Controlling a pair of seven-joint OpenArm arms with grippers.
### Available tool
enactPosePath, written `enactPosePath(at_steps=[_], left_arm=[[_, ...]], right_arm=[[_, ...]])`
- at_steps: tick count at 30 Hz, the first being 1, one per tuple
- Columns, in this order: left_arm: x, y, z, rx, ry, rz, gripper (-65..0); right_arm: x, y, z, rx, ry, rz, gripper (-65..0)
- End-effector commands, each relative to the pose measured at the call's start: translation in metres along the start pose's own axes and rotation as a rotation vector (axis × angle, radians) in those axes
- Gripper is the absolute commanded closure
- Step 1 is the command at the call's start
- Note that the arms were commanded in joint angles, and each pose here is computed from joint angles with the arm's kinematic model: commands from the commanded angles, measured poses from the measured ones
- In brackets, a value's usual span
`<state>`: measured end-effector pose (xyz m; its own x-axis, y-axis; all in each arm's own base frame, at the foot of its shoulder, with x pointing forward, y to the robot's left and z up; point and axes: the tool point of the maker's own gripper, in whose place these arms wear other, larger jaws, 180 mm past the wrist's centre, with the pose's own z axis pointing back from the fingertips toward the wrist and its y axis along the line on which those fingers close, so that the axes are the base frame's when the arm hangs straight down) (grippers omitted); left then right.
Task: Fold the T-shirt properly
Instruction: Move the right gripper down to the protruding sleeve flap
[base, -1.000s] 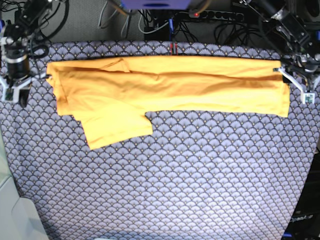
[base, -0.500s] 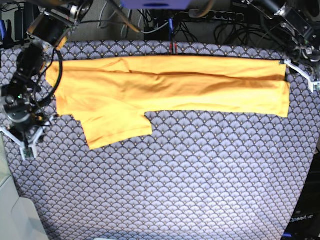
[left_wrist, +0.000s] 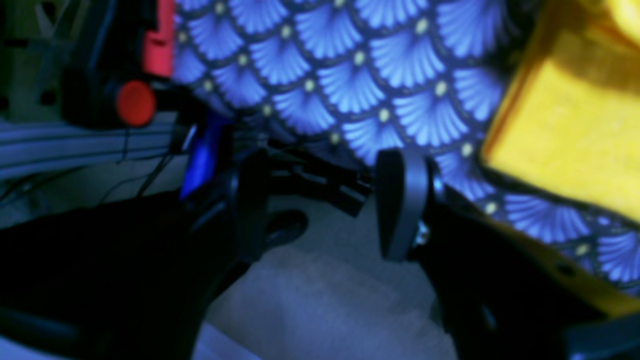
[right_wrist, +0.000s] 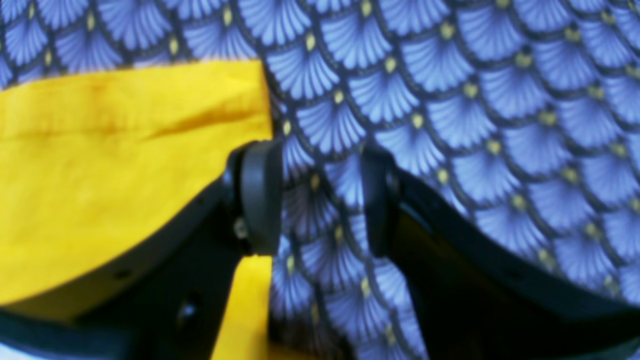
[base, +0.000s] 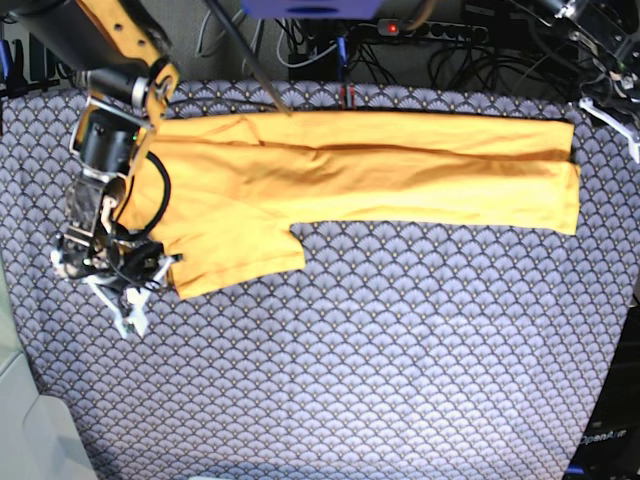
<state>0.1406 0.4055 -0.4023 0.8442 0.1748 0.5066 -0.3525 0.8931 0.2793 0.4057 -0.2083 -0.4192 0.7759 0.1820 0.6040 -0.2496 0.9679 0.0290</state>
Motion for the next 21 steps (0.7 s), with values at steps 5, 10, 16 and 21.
enactPosePath(at_steps=[5,10,16,21], left_arm=[[0.012,0.011,0.005,0.028,-0.041,-0.002,-33.2],[0.012,0.011,0.005,0.028,-0.04,-0.002,-33.2],[0.015,0.008,0.004,0.022,-0.046,0.005,-33.2],[0.015,0.006,0.004,0.018,-0.046,0.002,-33.2]], right_arm=[[0.032,0.0,-0.006,0.037,-0.07,-0.024,-27.1],[0.038,0.002,-0.007,0.045,-0.077,-0.026,-27.1],[0.044,0.001,-0.006,0.043,-0.08,-0.023,-27.1],[0.043,-0.002,-0.005,0.037,-0.06,-0.018,-27.1]])
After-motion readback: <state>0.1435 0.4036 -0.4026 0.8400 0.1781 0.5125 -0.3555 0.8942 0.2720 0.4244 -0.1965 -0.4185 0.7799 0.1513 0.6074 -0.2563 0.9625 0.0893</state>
